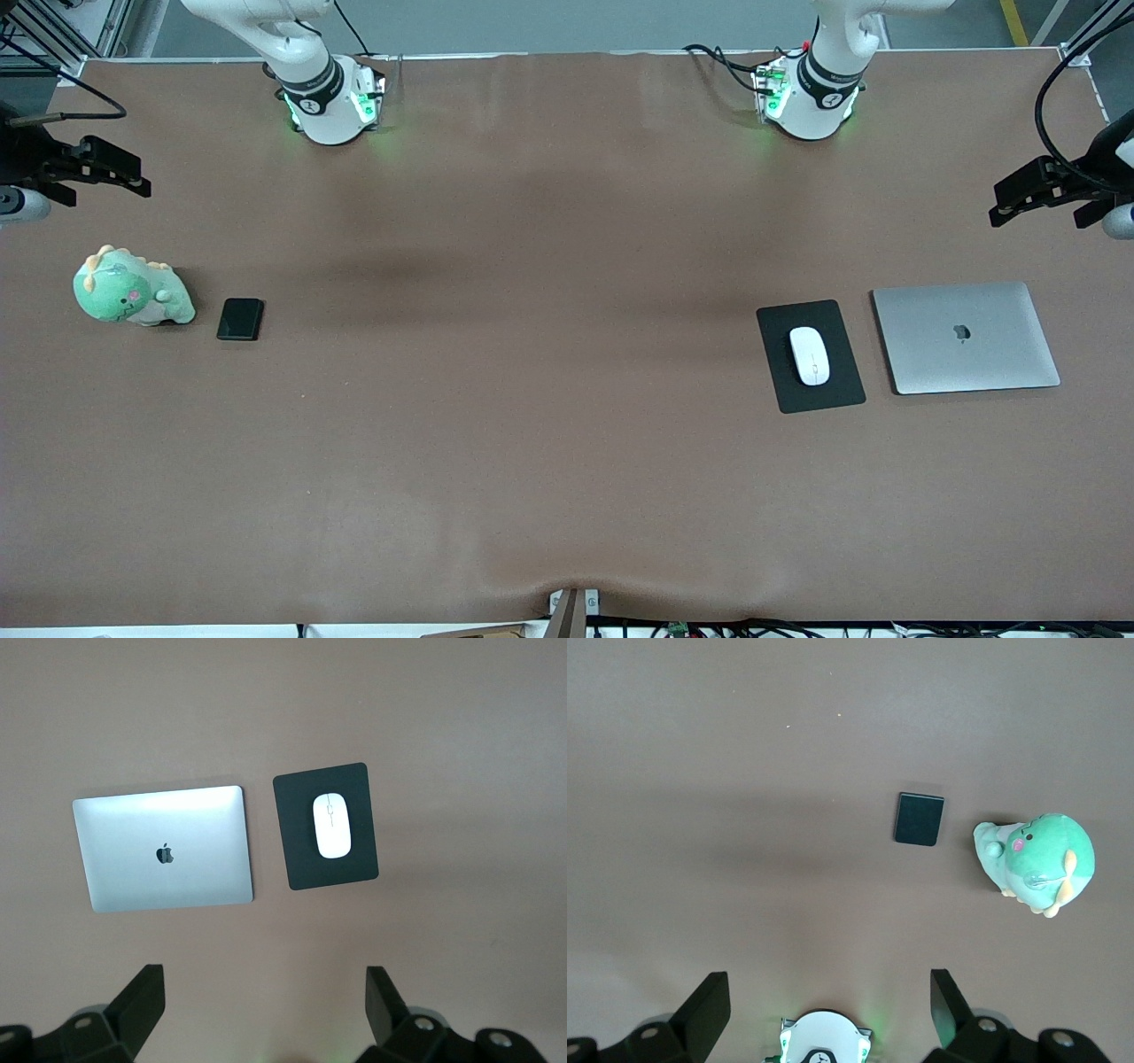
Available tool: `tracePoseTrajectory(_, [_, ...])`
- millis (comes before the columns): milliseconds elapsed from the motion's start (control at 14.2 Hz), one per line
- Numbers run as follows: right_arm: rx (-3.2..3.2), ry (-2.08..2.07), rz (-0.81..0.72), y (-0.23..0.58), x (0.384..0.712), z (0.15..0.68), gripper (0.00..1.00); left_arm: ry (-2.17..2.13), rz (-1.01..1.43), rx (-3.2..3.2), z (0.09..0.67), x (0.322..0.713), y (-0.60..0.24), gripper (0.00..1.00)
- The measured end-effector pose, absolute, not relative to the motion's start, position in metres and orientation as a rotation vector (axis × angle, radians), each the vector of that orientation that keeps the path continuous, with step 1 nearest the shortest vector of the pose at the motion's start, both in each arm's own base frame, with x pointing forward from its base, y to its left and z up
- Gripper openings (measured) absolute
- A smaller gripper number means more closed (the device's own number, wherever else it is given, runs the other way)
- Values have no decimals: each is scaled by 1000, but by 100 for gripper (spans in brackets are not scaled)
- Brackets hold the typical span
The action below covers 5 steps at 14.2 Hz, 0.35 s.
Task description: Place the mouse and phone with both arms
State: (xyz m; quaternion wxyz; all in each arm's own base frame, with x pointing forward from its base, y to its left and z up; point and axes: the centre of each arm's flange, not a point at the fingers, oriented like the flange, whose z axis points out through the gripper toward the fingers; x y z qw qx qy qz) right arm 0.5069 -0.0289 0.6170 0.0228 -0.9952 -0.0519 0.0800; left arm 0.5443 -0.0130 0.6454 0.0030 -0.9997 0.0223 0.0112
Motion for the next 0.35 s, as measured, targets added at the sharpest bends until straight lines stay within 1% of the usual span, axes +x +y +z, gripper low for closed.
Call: tracePoseTrajectory(353, [-3066, -158, 244, -27, 507, 617, 100, 72, 35, -3134, 645, 544, -14, 100])
